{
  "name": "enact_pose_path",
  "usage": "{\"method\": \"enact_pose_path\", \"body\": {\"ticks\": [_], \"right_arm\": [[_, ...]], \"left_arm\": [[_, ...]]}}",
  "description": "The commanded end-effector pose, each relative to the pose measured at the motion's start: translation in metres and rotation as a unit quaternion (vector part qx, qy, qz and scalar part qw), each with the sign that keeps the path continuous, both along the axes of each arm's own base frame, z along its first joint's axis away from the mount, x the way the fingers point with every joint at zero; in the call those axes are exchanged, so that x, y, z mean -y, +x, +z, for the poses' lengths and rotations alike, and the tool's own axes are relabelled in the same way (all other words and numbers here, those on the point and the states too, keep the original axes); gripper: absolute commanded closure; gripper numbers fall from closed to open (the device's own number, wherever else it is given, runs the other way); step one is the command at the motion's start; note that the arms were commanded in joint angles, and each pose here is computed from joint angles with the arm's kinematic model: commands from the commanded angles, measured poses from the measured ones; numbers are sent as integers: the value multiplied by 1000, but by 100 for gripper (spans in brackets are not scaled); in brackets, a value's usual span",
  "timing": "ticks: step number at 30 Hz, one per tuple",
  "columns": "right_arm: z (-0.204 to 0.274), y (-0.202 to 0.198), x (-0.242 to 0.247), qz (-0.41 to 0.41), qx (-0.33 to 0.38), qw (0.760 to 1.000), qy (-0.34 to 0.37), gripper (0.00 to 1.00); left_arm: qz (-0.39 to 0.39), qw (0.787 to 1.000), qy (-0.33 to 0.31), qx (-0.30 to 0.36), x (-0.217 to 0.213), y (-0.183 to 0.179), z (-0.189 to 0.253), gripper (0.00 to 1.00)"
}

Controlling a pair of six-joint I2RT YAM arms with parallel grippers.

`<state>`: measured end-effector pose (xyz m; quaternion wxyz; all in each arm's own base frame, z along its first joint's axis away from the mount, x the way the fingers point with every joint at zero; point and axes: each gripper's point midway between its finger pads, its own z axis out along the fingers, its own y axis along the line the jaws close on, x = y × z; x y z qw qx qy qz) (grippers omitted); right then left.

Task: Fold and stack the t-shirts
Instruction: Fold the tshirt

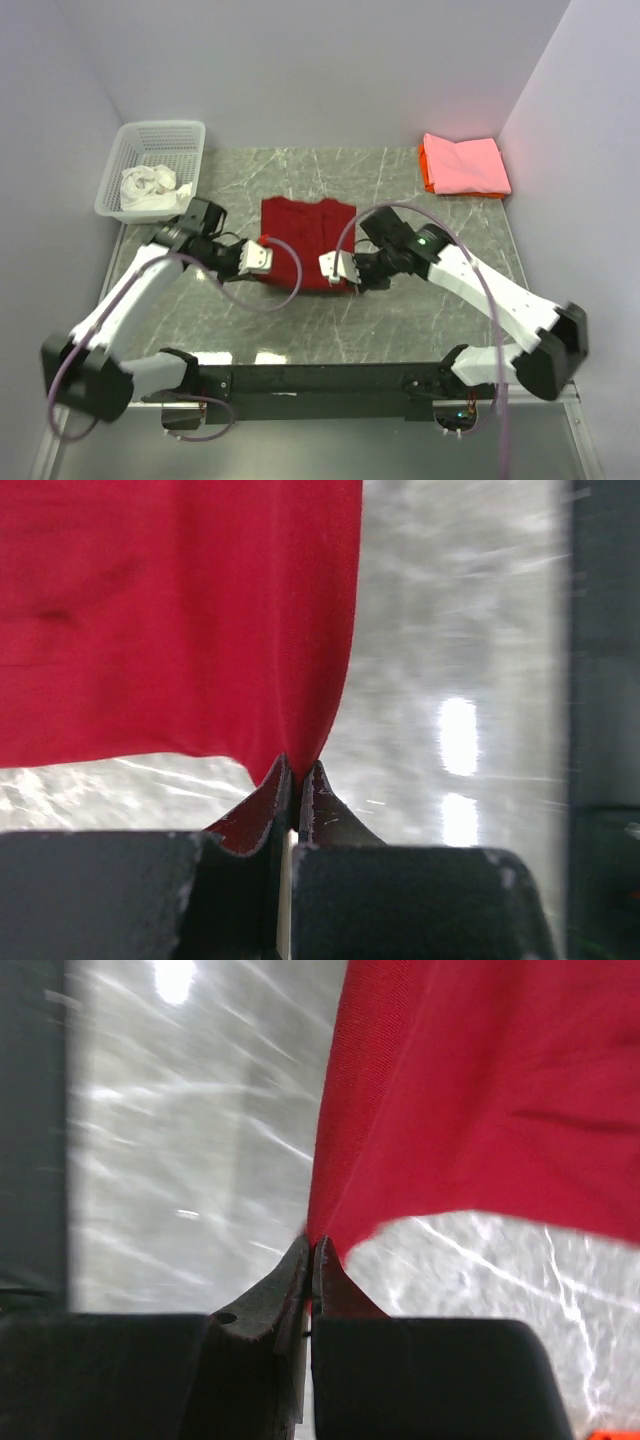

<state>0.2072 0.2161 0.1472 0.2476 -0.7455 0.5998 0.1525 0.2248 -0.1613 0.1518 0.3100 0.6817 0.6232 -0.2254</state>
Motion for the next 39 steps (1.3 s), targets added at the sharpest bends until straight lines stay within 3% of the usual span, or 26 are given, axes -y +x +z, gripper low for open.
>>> {"method": "enact_pose_path", "body": {"ticks": [1,3,6,17,39], "right_arm": [[34,-55,11,6,-35,999,25,100],[54,-68,8,-4,-54,997,46,100],[66,-58,7,-9,-34,998,47,100],[42,18,5,-25,-36,999,15,100],[-5,117,13,-15,-111,993,-48,100]], "left_arm": [[-11,998,-35,-42,-4,-62,29,100],[-3,998,-49,-47,-6,-80,47,100],[15,997,-54,-46,-5,-74,63,100],[46,997,-35,-44,0,15,49,99],[49,995,-18,-87,3,132,2,98]]}}
